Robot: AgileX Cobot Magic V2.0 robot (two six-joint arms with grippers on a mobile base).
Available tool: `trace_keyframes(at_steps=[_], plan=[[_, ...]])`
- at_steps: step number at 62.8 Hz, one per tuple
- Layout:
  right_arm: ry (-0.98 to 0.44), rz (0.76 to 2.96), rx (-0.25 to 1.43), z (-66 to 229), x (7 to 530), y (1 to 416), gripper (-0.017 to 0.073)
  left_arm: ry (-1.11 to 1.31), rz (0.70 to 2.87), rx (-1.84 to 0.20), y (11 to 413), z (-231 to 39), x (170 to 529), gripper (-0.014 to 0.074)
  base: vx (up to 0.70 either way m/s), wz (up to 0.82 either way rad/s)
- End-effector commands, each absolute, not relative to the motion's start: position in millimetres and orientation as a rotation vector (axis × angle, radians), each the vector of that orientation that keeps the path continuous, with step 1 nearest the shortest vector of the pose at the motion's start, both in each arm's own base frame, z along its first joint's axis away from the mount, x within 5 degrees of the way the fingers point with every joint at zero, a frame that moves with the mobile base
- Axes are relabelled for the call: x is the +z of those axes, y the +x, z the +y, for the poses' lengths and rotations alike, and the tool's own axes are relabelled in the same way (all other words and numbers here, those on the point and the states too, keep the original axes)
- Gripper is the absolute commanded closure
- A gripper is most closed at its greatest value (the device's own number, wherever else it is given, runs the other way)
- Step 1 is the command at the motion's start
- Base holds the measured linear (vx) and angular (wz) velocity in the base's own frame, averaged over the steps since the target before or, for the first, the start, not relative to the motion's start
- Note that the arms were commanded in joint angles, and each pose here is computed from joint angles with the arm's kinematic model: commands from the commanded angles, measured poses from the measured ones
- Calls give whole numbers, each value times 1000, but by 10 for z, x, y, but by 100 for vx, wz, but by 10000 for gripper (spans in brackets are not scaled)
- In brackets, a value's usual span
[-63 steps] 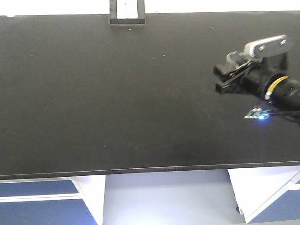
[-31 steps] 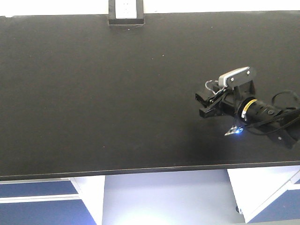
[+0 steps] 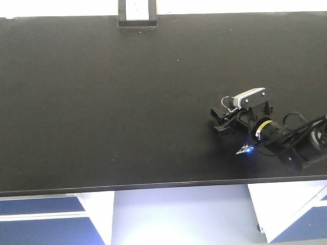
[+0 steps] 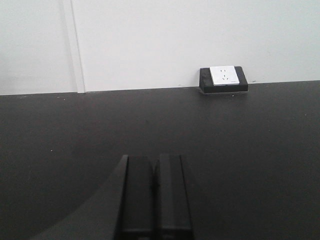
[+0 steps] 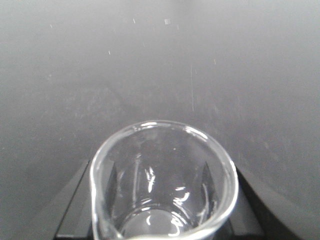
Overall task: Grab beaker and place in storage area
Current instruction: 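Lower the held beaker onto the bench with the right gripper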
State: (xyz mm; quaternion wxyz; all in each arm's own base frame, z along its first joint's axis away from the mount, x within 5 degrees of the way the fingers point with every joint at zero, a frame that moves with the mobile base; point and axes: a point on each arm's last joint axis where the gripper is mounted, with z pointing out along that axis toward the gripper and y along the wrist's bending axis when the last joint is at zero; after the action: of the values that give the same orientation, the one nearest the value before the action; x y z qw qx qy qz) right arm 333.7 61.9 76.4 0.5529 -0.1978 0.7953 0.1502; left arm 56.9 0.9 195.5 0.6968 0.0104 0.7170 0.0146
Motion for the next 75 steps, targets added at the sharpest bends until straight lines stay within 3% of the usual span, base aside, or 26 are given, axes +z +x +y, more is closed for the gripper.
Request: trace_keyframes(at_steps=[1,17,23,38,46,75], plan=[[-482,1749,338,635,944,3401,559,23,1486,15,546,-2,2102,600,0,0],[-484,1739,340,635,925,3401,491,23,1486,15,546,-2,2102,600,0,0],[-483,1738,340,634,926,3401,414,23,1486,15,546,-2,2102,600,0,0],[-480,1741,343,634,923,3398,118,23,1486,15,546,-2,2102,600,0,-1],[-479,1725,346,637,956,3396,23,23,1486,15,546,-2,2102,600,0,-1],[-510,1739,334,640,1277,3377,-5,23,1486,15,546,-2,2102,600,0,-2]])
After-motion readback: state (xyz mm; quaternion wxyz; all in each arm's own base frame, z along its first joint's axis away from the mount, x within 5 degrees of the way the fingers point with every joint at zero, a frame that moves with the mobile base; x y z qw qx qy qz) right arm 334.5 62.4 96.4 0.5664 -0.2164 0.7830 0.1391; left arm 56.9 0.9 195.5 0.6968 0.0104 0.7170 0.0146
